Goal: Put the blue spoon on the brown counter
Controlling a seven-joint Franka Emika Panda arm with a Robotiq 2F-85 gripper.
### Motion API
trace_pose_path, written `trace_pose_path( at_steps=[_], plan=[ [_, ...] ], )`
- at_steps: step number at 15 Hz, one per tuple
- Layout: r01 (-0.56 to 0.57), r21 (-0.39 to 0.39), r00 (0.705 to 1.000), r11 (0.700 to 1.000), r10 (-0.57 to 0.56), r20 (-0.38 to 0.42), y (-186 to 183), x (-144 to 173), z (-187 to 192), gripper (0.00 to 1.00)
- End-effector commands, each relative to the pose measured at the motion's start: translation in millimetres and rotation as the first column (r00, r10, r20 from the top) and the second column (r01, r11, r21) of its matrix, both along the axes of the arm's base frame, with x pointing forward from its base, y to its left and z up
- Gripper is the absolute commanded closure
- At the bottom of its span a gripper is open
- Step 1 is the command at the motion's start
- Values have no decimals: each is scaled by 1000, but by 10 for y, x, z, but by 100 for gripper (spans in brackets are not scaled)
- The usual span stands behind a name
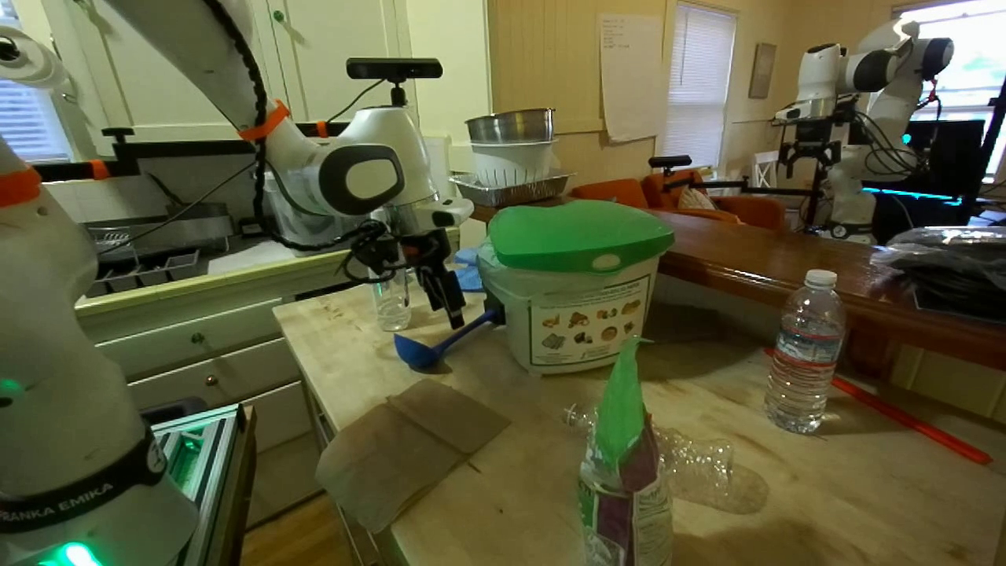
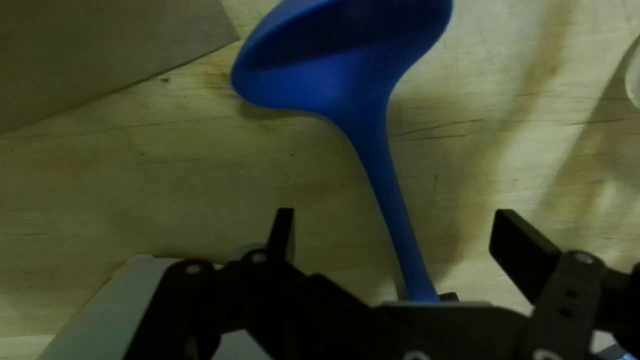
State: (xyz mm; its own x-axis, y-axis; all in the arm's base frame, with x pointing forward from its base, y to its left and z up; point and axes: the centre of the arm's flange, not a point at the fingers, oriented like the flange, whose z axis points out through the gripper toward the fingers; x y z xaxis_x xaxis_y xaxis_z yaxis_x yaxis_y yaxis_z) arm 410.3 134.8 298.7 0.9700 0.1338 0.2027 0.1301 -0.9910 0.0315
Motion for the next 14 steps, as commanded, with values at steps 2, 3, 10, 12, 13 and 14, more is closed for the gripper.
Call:
trace_pose_path(
  at_steps=[2, 3, 10, 12, 13, 14],
  plan=[
    [-88, 31, 996, 996, 88, 5, -156, 94, -233, 0],
    [-110, 45, 994, 993, 111, -5, -155, 120, -280, 0],
    [-196, 73, 976, 978, 201, -77, -77, 207, -544, 30],
    [-213, 67, 973, 975, 218, -79, -60, 243, -544, 47],
    [-221, 66, 971, 973, 226, -74, -54, 263, -521, 55],
    [-235, 71, 968, 969, 240, -69, -36, 285, -508, 62]
  ],
)
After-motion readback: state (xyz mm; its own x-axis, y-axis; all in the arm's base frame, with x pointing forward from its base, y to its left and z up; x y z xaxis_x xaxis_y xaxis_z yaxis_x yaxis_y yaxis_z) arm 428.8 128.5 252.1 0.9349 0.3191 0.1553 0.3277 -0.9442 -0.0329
